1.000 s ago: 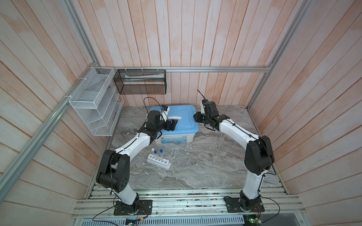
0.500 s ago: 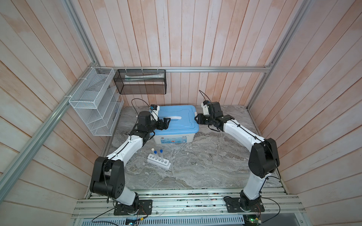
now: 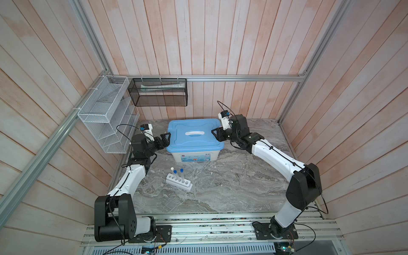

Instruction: Organize the chemistry lab equipment

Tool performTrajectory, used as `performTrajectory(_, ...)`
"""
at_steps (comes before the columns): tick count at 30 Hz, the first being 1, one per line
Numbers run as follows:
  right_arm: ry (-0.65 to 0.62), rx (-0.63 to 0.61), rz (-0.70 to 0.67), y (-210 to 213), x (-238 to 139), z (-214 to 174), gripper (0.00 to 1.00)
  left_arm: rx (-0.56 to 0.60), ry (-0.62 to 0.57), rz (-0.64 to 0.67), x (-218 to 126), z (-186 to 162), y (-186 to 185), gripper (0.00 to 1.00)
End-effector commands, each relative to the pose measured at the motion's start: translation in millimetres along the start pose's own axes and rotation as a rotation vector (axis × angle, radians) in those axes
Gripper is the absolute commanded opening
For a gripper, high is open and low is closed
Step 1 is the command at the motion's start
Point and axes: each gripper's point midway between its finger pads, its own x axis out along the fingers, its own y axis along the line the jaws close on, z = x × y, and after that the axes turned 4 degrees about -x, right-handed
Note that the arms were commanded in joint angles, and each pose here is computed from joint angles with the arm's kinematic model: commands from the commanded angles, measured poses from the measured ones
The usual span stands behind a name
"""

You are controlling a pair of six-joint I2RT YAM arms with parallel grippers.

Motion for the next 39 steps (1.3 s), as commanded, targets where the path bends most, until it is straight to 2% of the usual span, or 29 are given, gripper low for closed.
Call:
performTrajectory(1,0.022,-0.069,-0.001,9.7,20.3,0.2,0.43,-0.03,-0.028,-0.029,-6.1,6.2,-4.2,0.94)
performTrajectory(12,0.05,-0.143,0.046,32.2,68.2,-0.5,0.42,-0.108,-0.024,-0.045,-10.8,1.9,10.3,0.94)
performTrajectory(23,0.081,-0.244,0.025,47.6,99.3,0.5,0.42,-0.136,0.014,-0.072,-3.5,-7.2,11.5,0.95)
performTrajectory(39,0.125,-0.273,0.05,60.0,136.8,-12.3,0.41,-0.152,0.024,-0.069,3.7,-8.7,16.2,0.94)
